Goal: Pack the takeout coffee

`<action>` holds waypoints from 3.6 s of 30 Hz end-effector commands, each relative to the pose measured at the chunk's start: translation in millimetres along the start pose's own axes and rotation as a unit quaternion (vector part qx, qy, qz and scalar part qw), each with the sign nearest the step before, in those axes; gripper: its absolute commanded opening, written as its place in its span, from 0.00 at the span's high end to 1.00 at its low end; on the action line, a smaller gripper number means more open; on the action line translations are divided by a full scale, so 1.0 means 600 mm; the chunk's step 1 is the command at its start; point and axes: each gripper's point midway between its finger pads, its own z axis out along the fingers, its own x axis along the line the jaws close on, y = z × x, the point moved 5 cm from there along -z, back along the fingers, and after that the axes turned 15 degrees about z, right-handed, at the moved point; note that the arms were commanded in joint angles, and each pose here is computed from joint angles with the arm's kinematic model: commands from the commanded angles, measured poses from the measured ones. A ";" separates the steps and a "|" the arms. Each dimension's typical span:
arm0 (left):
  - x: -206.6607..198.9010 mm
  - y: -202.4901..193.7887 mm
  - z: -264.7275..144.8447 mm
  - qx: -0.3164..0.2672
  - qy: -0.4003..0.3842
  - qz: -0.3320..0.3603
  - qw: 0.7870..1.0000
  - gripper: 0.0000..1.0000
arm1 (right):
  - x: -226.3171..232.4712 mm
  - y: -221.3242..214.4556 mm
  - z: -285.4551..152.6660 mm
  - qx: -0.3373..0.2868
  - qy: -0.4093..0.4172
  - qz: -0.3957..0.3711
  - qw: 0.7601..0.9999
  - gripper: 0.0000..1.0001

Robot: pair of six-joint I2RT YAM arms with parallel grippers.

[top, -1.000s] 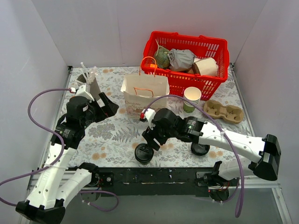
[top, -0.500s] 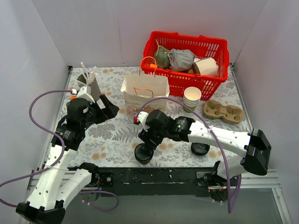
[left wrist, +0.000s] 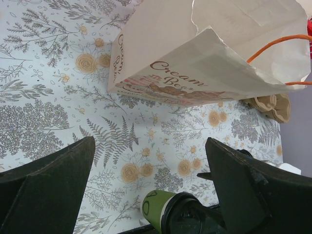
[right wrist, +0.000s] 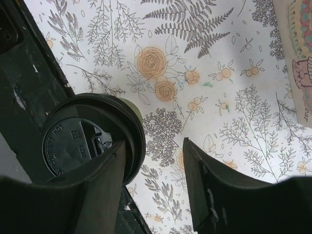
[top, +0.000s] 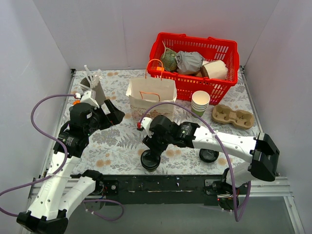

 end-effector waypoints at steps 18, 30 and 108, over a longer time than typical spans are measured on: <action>-0.007 0.000 -0.005 -0.002 -0.022 0.020 1.000 0.02 | 0.026 -0.004 0.012 0.025 0.047 0.004 0.999 0.76; -0.009 0.008 -0.008 -0.011 -0.022 0.021 0.999 0.02 | 0.032 0.019 -0.014 -0.016 0.043 -0.001 0.999 0.99; -0.101 0.200 0.211 -0.147 0.003 0.561 0.815 1.00 | -0.122 0.001 -0.373 -0.345 -0.153 0.194 0.905 0.99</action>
